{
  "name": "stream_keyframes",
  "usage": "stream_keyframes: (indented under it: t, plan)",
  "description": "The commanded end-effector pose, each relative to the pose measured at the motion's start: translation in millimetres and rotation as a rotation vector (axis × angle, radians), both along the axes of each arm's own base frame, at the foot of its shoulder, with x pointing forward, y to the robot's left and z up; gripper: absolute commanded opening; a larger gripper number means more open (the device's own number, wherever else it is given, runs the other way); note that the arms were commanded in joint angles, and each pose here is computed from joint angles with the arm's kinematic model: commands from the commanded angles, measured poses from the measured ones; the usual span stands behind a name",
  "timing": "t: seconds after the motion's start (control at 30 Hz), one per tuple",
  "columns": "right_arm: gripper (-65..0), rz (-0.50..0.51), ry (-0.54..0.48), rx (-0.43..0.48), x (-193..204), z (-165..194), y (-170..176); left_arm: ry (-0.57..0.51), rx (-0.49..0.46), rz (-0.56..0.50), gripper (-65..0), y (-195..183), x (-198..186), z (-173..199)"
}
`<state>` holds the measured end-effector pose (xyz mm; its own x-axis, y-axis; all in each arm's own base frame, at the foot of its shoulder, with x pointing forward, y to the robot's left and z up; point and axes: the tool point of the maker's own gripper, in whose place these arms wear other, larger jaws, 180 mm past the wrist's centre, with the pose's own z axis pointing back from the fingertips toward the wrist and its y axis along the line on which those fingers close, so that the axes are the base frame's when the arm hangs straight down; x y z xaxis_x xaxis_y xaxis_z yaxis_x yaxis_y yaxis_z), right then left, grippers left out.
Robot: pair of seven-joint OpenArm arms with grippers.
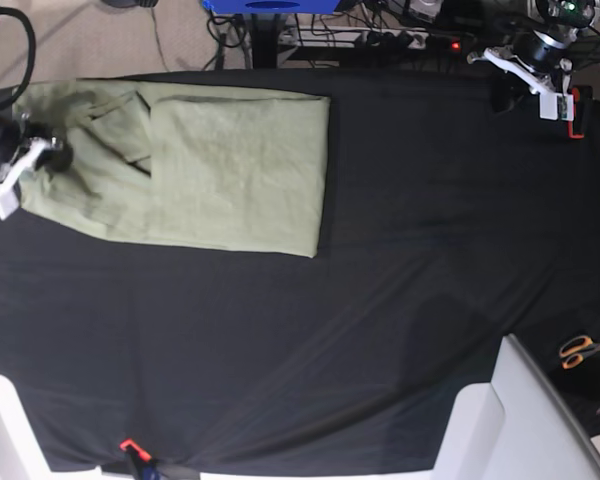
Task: Fold the T-shirt properly
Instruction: 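Grasp the green shirt's end with the right gripper and fold it over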
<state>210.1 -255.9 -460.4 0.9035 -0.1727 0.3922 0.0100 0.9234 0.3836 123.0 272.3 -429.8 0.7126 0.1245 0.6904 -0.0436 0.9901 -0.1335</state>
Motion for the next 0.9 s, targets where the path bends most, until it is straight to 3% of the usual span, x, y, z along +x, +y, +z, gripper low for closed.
stream_keyframes:
  t: [0.0,0.1,0.37,0.67,0.87]
  plan:
    - [-64.5,-0.002,-0.073,-0.011,15.9,20.5,1.1,-0.033,0.005,-0.006,-65.0,2.9,3.6,8.4]
    - [-64.5,0.007,-0.088,-0.076,20.3,37.2,9.8,-0.033,0.005,-0.006,-65.0,2.9,3.6,8.4]
    - [-64.5,0.092,-0.076,-0.241,14.3,52.1,78.2,-0.041,0.005,-0.007,-65.0,2.3,6.9,9.2]
    - [-64.7,0.219,-0.091,-0.248,4.8,62.5,155.4,-0.012,-0.035,0.024,-65.0,-0.2,1.5,-6.9]
    - [-64.7,0.279,-0.112,-0.189,6.3,65.4,195.5,-0.012,-0.036,0.025,-65.0,-0.7,1.4,-7.1]
